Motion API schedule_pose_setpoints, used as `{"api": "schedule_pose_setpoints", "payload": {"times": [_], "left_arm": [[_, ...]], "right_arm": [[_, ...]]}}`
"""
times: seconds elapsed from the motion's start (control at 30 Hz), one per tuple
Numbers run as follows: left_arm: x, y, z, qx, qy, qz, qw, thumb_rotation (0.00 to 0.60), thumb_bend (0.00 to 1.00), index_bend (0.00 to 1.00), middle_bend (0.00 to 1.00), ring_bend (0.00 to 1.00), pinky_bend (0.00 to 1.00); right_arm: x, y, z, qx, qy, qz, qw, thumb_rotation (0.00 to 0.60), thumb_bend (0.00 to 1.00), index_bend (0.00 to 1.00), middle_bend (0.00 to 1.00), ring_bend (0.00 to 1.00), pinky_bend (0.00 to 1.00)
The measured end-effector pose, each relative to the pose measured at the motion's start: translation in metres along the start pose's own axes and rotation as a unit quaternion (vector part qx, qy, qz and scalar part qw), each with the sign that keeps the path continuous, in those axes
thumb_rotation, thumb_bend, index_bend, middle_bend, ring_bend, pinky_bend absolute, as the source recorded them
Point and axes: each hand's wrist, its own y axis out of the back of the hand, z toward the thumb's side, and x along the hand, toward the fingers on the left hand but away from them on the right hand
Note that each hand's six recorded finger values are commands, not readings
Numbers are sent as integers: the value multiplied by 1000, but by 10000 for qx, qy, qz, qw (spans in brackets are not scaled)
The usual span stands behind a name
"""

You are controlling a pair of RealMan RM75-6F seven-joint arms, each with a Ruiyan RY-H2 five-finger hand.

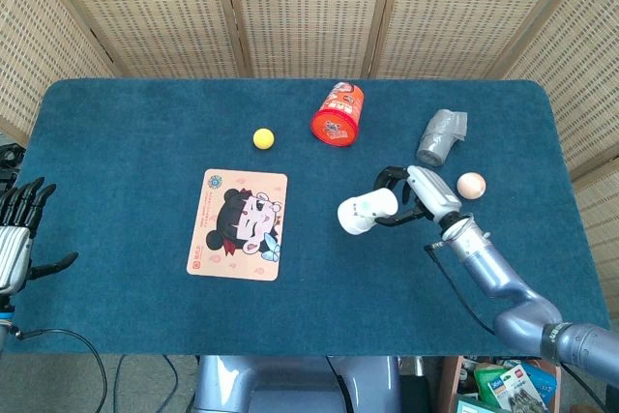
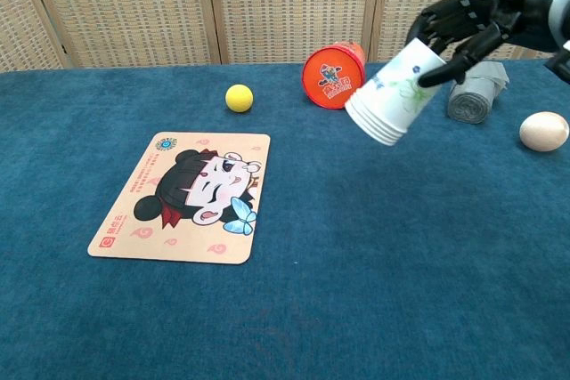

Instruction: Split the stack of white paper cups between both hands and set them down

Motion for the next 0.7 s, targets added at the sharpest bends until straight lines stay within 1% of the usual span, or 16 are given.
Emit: {"api": "schedule_pose_setpoints", "payload": {"times": [0.1,0.17,0.23,0.33,0.4,0.5,0.6,0.63,0.7], "left_arm": [[21,8,6,-11,-491,289,9984,600,63,25,0,0,0],[39,14,16,-49,-918,477,9946,600,63,74,0,0,0],[59,21,30,-51,-1374,660,9883,600,63,119,0,0,0],[85,28,56,-63,-1961,871,9767,600,63,151,0,0,0],[97,30,71,-74,-2232,942,9702,600,63,162,0,0,0],[116,30,97,-74,-2648,986,9592,600,62,171,0,0,0],[129,24,124,-22,-3009,929,9491,600,62,175,0,0,0],[132,22,130,2,-3092,895,9468,600,63,175,0,0,0],[136,17,140,83,-3209,823,9435,600,63,175,0,0,0]], "right_arm": [[-7,-7,23,-607,47,164,9980,600,403,531,579,451,632],[-11,-12,35,-954,33,244,9951,600,405,531,579,451,632],[-15,-17,43,-1201,-5,286,9923,600,405,532,580,451,632],[-20,-24,50,-1412,-106,295,9895,600,406,533,580,451,632],[-23,-28,52,-1588,-200,292,9867,600,406,533,580,451,632],[-27,-33,55,-1927,-388,281,9801,600,405,533,580,451,632],[-31,-37,57,-2314,-593,276,9707,600,406,532,580,450,632],[-33,-39,58,-2445,-666,278,9670,600,405,533,580,451,632],[-36,-41,61,-2577,-746,295,9629,600,405,533,580,451,632]]}}
